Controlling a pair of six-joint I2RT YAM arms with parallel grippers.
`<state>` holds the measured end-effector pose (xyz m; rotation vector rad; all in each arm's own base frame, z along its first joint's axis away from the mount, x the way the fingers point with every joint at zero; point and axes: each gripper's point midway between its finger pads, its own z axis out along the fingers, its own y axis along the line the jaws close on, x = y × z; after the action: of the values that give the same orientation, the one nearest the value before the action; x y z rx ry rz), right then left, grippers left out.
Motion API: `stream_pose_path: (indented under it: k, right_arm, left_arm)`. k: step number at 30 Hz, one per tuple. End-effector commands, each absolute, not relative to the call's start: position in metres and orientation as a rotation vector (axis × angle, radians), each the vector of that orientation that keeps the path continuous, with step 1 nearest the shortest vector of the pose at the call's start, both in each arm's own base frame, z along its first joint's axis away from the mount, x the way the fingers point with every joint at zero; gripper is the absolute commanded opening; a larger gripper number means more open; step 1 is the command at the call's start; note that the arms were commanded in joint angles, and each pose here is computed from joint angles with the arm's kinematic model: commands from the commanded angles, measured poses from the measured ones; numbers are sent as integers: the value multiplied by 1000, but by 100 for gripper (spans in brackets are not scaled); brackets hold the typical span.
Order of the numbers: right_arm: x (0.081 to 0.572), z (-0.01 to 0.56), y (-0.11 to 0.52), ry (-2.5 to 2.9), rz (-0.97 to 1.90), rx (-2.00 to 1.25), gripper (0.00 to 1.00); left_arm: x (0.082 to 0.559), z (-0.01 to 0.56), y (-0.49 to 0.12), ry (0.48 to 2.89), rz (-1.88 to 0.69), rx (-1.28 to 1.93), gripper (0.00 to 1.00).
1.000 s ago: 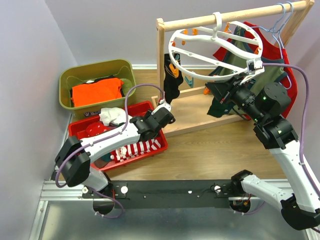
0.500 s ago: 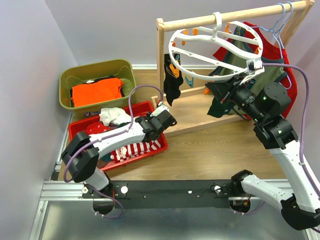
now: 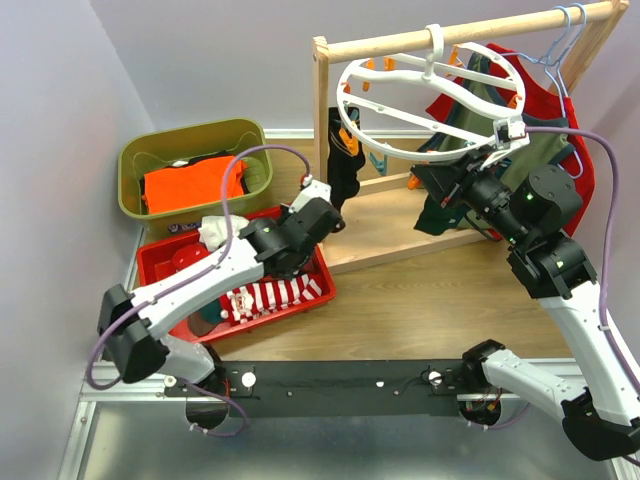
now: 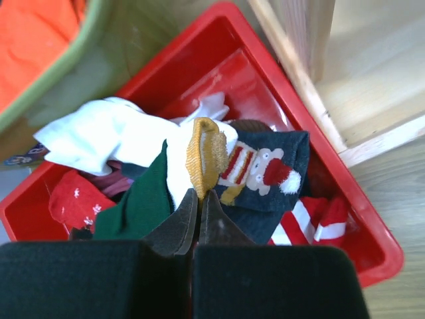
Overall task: Clip the socks to the hanger
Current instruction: Pick up the sock from the bin.
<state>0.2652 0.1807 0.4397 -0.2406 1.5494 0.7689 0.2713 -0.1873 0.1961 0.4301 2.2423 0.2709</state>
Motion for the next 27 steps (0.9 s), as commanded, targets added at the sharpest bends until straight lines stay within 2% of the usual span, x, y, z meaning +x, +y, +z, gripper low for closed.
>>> stream_pose_path:
  k: [1,5,6,10,27]
  right_arm:
    - [261,440,182,1537,784,-262,14]
    - [261,442,181,1533,775,-259,14]
    - [260,443,181,1530,775,-261,14]
    - [260,446,184,1516,794,-271,14]
    - [249,458,197,1448,840,-390,14]
  left_arm:
    - [265,221,-181,2220,231,401,0]
    - [262,271,-208,2123,-37,432,0]
    - [259,298,-223,2053,-173,473,0]
    - [245,349,-258,1888,-451,589,0]
    - [227,376,-356,1725,-793,1010,0]
